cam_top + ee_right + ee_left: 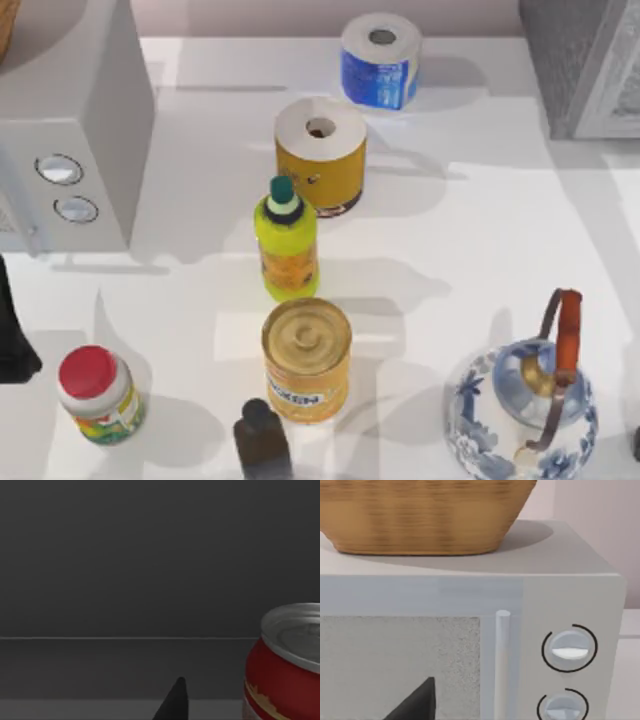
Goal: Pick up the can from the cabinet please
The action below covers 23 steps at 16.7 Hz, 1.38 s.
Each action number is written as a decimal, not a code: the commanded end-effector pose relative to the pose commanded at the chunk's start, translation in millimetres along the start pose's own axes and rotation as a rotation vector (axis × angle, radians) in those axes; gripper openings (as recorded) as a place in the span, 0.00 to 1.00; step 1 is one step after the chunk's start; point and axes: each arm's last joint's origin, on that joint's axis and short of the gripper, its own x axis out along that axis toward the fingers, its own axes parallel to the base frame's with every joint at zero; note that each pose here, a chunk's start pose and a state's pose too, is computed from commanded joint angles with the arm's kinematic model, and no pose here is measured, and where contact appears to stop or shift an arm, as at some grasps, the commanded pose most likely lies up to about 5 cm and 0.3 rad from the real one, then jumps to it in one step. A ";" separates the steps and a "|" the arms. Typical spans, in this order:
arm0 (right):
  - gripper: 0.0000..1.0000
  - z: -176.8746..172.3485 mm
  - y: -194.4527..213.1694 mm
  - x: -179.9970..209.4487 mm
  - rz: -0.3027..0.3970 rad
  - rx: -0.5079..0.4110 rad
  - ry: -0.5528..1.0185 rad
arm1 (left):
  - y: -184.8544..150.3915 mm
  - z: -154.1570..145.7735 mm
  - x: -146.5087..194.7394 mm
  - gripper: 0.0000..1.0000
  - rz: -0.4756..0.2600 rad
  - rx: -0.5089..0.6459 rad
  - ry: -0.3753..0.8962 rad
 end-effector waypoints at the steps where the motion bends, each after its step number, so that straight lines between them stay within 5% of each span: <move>1: 0.32 0.0 0.0 0.0 0.000 0.000 0.000 | 0.0 0.0 0.0 1.00 0.000 0.000 0.000; 6: 0.00 0.0 0.0 0.0 0.000 0.000 0.000 | 0.0 0.0 0.0 1.00 0.000 0.000 0.000; 16: 0.00 4.3 1.2 -6.8 -0.001 0.001 -0.003 | 0.0 0.0 0.0 1.00 0.000 0.000 0.000; 23: 0.00 50.3 6.5 -124.1 0.000 -0.002 0.013 | 0.0 0.0 0.0 1.00 0.000 0.000 0.000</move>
